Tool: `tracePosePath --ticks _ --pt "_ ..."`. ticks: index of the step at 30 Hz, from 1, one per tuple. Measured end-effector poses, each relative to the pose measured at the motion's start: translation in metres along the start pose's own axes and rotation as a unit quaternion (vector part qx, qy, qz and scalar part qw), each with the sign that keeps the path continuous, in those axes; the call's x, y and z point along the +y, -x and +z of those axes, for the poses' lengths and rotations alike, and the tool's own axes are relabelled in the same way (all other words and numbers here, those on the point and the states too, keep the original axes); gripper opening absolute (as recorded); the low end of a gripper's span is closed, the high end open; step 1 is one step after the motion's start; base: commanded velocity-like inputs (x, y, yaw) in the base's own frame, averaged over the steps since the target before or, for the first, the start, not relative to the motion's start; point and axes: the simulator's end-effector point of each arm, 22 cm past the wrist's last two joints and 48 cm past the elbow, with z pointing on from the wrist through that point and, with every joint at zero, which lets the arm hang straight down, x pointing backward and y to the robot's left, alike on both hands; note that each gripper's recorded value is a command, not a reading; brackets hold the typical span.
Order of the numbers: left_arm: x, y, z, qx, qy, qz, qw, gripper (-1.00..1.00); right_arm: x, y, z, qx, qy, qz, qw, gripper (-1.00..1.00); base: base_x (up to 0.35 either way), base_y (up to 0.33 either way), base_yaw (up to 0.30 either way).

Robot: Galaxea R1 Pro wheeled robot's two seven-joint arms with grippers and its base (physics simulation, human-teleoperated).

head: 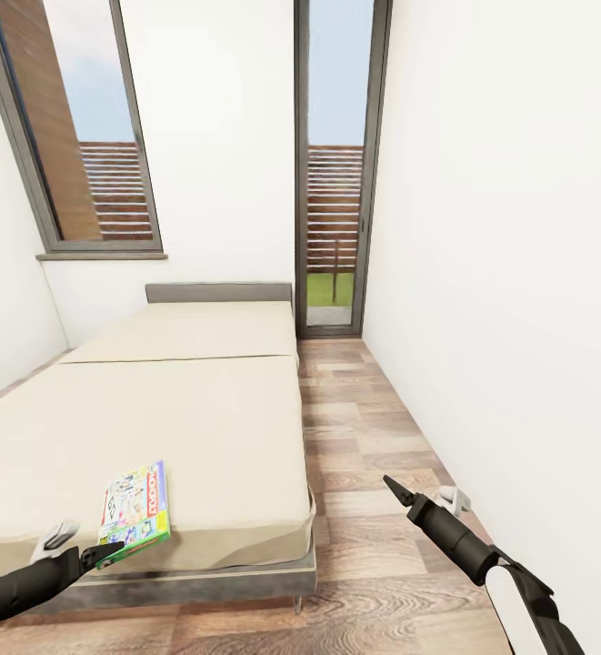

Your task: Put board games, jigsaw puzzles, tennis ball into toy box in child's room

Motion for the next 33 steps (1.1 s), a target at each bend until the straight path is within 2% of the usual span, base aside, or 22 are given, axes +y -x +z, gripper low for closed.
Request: tracePosePath --ticks 10,17,26,33 --pt "-0.003 0.001 -0.002 -0.001 -0.010 0.002 1.0000 1.00 0.000 0.001 0.000 0.000 0.000 -0.001 1.0000 1.00 0.000 0.000 0.000" --pt "-0.013 -0.005 -0.001 0.002 -0.046 -0.001 0.9989 1.00 0.000 0.000 0.000 0.000 0.000 -0.001 1.0000 1.00 0.000 0.000 0.000" --pt "-0.017 -0.001 -0.016 0.001 -0.079 0.008 0.9969 1.00 0.000 0.001 0.000 0.000 0.000 -0.001 1.0000 1.00 0.000 0.000 0.000" --pt "-0.029 0.001 -0.022 0.001 -0.110 0.011 0.9938 1.00 0.000 0.001 0.000 0.000 0.000 -0.001 1.0000 1.00 0.000 0.000 0.000"
